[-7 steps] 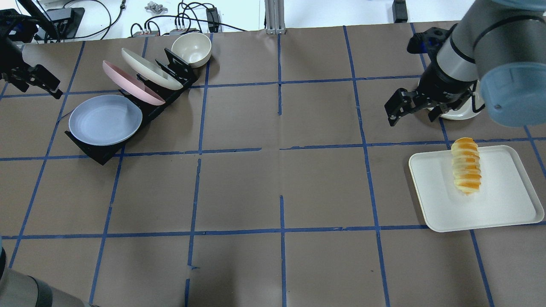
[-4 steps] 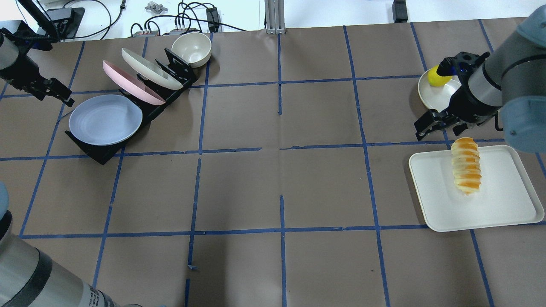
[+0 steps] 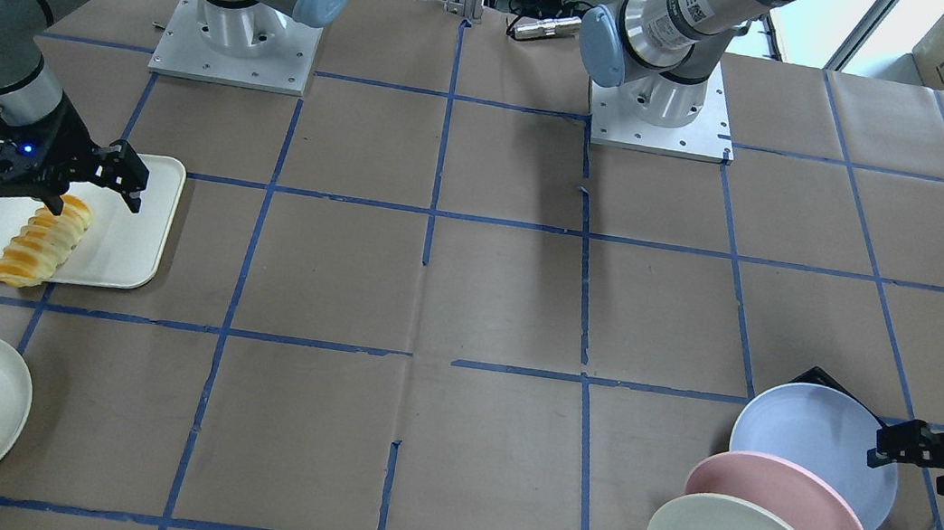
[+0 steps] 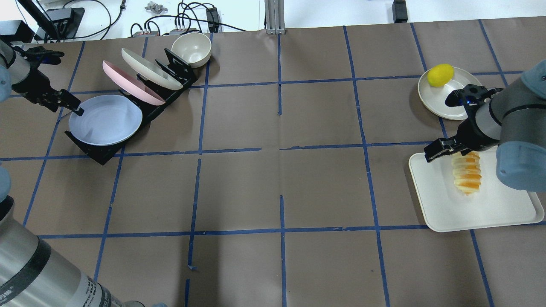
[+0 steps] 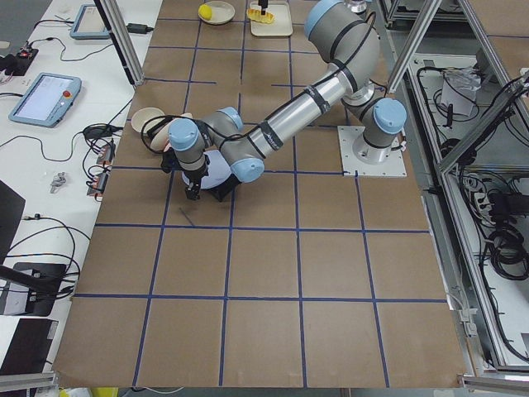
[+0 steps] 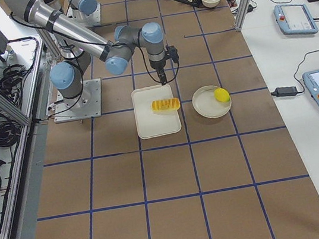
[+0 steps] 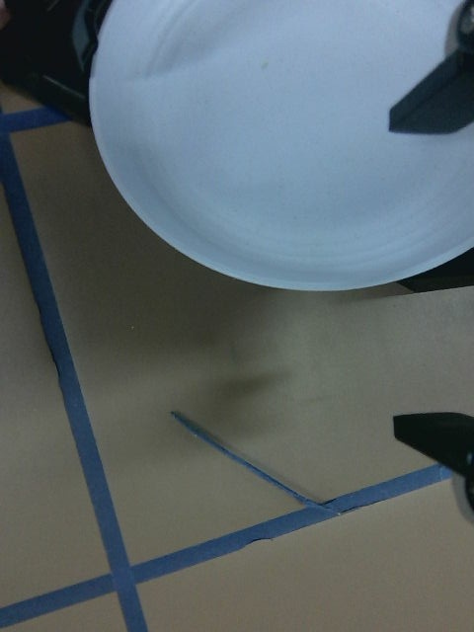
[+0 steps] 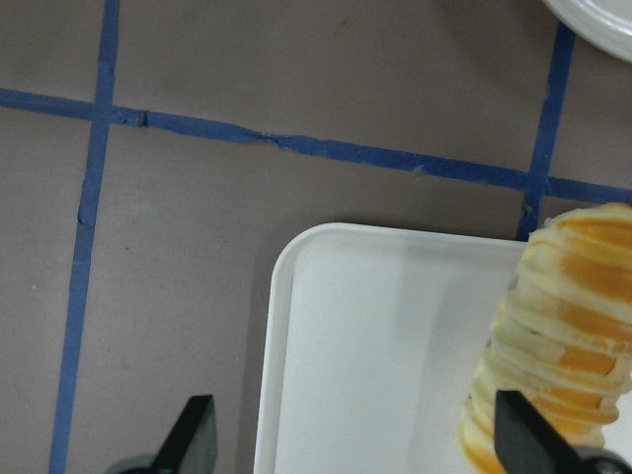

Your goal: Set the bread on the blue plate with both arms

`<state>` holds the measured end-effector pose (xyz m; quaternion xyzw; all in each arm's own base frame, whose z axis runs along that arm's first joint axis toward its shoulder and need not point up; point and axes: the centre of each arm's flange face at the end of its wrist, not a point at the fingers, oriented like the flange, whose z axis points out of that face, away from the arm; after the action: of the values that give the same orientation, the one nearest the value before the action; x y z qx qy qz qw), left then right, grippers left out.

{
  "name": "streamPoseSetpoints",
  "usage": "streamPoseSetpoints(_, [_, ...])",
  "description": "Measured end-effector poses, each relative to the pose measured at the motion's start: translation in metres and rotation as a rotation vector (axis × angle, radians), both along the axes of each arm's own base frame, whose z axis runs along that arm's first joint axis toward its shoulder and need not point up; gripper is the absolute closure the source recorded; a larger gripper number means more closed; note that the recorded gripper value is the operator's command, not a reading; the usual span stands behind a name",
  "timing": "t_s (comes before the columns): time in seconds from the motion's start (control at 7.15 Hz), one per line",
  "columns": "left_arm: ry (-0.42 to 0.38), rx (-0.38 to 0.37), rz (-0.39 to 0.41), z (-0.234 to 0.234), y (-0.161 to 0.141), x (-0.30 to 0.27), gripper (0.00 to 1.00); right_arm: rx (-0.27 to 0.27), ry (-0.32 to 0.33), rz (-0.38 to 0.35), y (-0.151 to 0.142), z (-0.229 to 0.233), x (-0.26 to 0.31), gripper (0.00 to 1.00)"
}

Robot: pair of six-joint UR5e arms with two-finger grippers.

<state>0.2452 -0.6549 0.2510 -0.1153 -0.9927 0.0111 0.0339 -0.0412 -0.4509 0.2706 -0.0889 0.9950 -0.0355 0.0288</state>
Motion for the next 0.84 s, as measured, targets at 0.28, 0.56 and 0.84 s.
streamPoseSetpoints(0.28, [0.014, 0.004, 0.008, -0.006, 0.000, 0.001, 0.00, 0.020, -0.006, -0.004, 0.009, -0.013, 0.000, 0.00])
streamPoseSetpoints(0.56, [0.019, 0.008, 0.010, -0.011, -0.001, 0.002, 0.02, 0.031, -0.012, -0.012, 0.012, -0.031, -0.007, 0.00])
streamPoseSetpoints(0.84, [0.037, 0.023, 0.028, -0.020, 0.002, 0.003, 0.27, 0.025, -0.008, 0.022, 0.010, -0.045, -0.035, 0.00])
